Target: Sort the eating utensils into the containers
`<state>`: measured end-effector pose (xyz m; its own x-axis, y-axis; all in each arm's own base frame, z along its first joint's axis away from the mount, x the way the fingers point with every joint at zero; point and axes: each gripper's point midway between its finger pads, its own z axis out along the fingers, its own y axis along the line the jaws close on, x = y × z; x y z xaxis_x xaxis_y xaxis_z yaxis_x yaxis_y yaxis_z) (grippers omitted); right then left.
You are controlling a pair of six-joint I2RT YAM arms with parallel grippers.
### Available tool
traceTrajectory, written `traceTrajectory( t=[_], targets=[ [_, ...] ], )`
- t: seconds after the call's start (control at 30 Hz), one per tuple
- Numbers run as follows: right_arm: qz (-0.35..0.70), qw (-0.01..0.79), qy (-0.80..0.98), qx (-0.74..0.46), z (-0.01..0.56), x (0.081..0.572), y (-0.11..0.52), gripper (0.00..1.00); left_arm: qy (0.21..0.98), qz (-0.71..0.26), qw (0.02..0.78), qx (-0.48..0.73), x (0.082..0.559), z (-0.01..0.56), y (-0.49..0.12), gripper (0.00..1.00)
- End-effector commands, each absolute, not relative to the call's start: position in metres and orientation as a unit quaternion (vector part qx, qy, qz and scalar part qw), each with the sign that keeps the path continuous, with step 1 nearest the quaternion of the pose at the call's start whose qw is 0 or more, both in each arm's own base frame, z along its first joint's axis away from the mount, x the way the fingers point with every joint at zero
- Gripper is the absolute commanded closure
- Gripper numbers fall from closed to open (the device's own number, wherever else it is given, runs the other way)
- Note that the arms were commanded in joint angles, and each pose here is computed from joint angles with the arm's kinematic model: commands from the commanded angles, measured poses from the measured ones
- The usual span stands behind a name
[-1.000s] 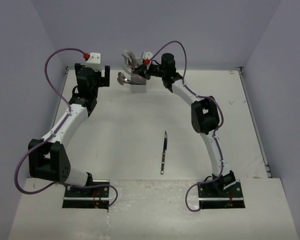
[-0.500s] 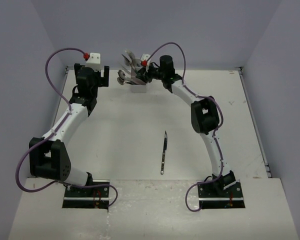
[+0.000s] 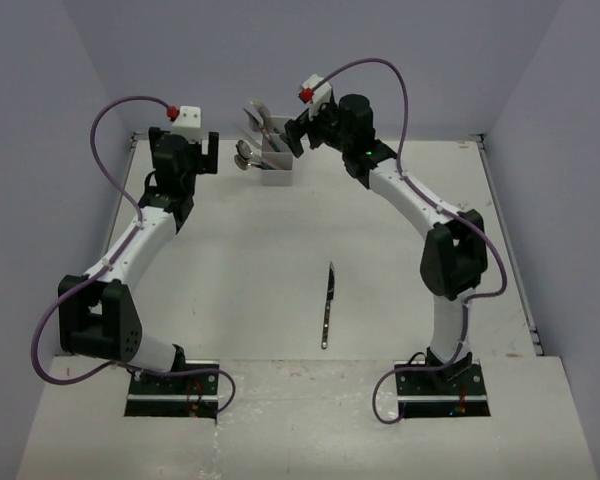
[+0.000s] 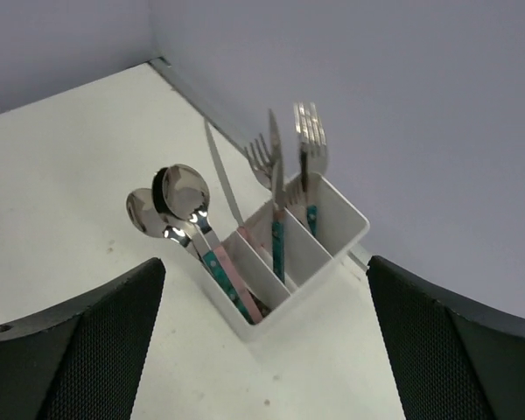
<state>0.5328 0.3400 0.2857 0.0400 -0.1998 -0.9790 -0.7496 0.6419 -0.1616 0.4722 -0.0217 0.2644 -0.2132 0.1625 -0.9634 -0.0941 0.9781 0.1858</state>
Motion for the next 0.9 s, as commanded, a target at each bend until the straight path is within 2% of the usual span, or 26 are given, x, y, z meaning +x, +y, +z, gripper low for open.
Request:
traceTrajectory(
  t=[0.0, 0.07, 0.1, 0.17, 0.23, 0.27, 0.3, 0.43, 0.67, 0.77, 0.87],
  targets=[
    [0.144, 0.624, 0.723, -0.258, 0.300, 0.503, 0.299, 0.01, 0.751, 0.087, 0.655, -0.002, 0.473, 0.290, -0.020, 0.00],
    [0.110, 0.635, 0.736, -0.208, 0.311, 0.485, 0.276, 0.01, 0.755, 0.082, 0.651, -0.019, 0.473, 0.290, -0.018, 0.00],
    [0.103, 0.604, 0.763, -0.204, 0.280, 0.469, 0.271, 0.01, 0.757, 0.090, 0.646, -0.039, 0.472, 0.289, -0.013, 0.00],
    [0.123, 0.587, 0.784, -0.159, 0.277, 0.445, 0.258, 0.01, 0.774, 0.086, 0.624, -0.072, 0.470, 0.276, -0.010, 0.00],
    [0.126, 0.544, 0.816, -0.147, 0.240, 0.420, 0.247, 0.01, 0.780, 0.085, 0.613, -0.086, 0.467, 0.269, -0.008, 0.00],
    [0.138, 0.543, 0.819, -0.123, 0.246, 0.407, 0.241, 0.01, 0.782, 0.077, 0.611, -0.097, 0.464, 0.267, -0.009, 0.00],
    [0.132, 0.513, 0.839, -0.126, 0.219, 0.389, 0.235, 0.01, 0.787, 0.071, 0.605, -0.099, 0.461, 0.259, -0.011, 0.00],
    [0.125, 0.439, 0.883, -0.111, 0.172, 0.334, 0.220, 0.01, 0.788, 0.039, 0.604, -0.111, 0.448, 0.253, -0.017, 0.00],
    [0.136, 0.325, 0.931, -0.094, 0.102, 0.245, 0.235, 0.01, 0.801, 0.027, 0.584, -0.127, 0.431, 0.241, -0.019, 0.00],
    [0.117, 0.276, 0.952, -0.067, 0.084, 0.225, 0.240, 0.01, 0.808, 0.051, 0.569, -0.143, 0.419, 0.240, -0.023, 0.00],
    [0.057, 0.243, 0.966, -0.064, 0.061, 0.205, 0.232, 0.01, 0.807, 0.085, 0.568, -0.136, 0.404, 0.244, -0.036, 0.00]
  ],
)
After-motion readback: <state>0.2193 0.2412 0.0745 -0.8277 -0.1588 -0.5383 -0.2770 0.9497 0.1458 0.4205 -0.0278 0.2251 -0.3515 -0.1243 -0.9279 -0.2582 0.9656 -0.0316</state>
